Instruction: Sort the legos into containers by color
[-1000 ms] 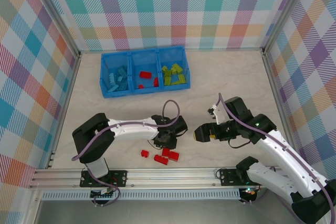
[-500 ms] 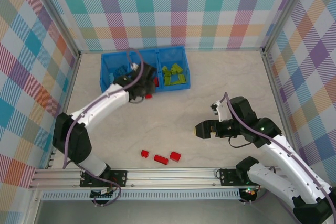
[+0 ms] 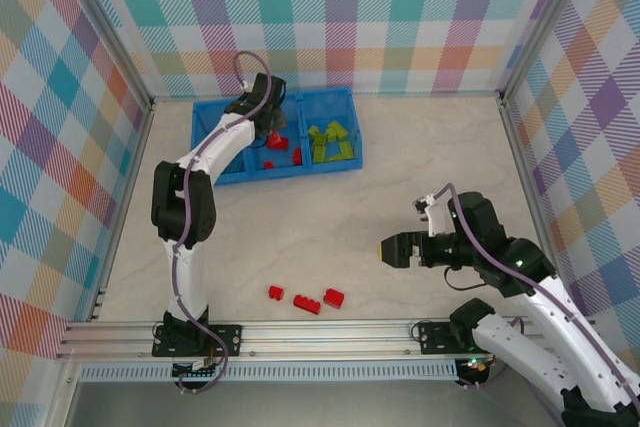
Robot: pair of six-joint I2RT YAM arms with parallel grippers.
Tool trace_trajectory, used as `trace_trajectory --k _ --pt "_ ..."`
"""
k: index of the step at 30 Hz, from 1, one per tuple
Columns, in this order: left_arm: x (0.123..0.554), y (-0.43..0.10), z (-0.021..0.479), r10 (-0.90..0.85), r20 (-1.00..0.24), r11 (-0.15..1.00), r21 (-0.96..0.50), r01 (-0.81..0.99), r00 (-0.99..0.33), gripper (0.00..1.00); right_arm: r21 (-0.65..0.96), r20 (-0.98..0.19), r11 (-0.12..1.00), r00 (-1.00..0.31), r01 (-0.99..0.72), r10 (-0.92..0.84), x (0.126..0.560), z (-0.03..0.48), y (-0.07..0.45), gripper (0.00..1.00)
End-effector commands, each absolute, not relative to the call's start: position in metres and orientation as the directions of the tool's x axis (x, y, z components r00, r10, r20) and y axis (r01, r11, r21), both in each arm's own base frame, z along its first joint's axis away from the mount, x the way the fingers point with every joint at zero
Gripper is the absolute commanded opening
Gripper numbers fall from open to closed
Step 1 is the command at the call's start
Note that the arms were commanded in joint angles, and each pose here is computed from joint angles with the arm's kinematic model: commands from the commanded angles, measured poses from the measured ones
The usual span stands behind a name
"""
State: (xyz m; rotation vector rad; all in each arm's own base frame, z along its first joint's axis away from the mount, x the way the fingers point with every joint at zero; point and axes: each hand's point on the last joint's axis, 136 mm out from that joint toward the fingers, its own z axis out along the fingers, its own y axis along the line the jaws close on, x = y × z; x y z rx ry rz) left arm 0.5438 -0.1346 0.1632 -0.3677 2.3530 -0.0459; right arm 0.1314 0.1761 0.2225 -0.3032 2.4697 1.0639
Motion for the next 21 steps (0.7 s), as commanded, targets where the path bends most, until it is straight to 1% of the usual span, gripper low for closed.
trace_trajectory --k 1,5,9,12,13,15,17,19,21 --pt "0.545 -0.137 0.19 -0.297 -0.688 0.954 -0.19 -0.231 -0.662 0.55 0.649 -0.456 0.682 -0.89 -0.339 -0.009 0.13 0.225 0.175 1.0" --pt "0.532 -0.141 0.207 -0.314 -0.678 0.949 -0.237 -0.207 -0.665 0.57 0.65 -0.455 0.678 -0.891 -0.343 -0.015 0.133 0.225 0.178 1.0" --pt "0.492 -0.16 0.246 -0.336 -0.669 0.928 -0.356 -0.111 -0.663 0.58 0.642 -0.461 0.683 -0.887 -0.348 -0.019 0.14 0.223 0.181 1.0" --pt "0.44 -0.188 0.259 -0.316 -0.636 0.9 -0.436 -0.011 -0.704 0.58 0.632 -0.468 0.696 -0.883 -0.342 -0.009 0.147 0.22 0.182 1.0" --pt "0.419 -0.199 0.261 -0.284 -0.635 0.897 -0.44 0.034 -0.718 0.59 0.629 -0.47 0.699 -0.883 -0.341 -0.007 0.149 0.219 0.182 1.0" --pt "0.375 -0.214 0.259 -0.21 -0.636 0.91 -0.405 0.089 -0.743 0.59 0.624 -0.476 0.704 -0.88 -0.34 -0.004 0.152 0.216 0.182 1.0" --pt "0.331 -0.229 0.249 -0.12 -0.63 0.921 -0.359 0.15 -0.767 0.59 0.615 -0.476 0.718 -0.879 -0.327 0.008 0.154 0.213 0.18 1.0" --pt "0.284 -0.242 0.229 -0.042 -0.599 0.929 -0.317 0.189 -0.8 0.6 0.614 -0.475 0.724 -0.88 -0.315 0.021 0.155 0.21 0.178 1.0" --pt "0.248 -0.255 0.207 -0.014 -0.551 0.923 -0.329 0.202 -0.834 0.6 0.62 -0.474 0.721 -0.88 -0.31 0.029 0.152 0.211 0.176 1.0"
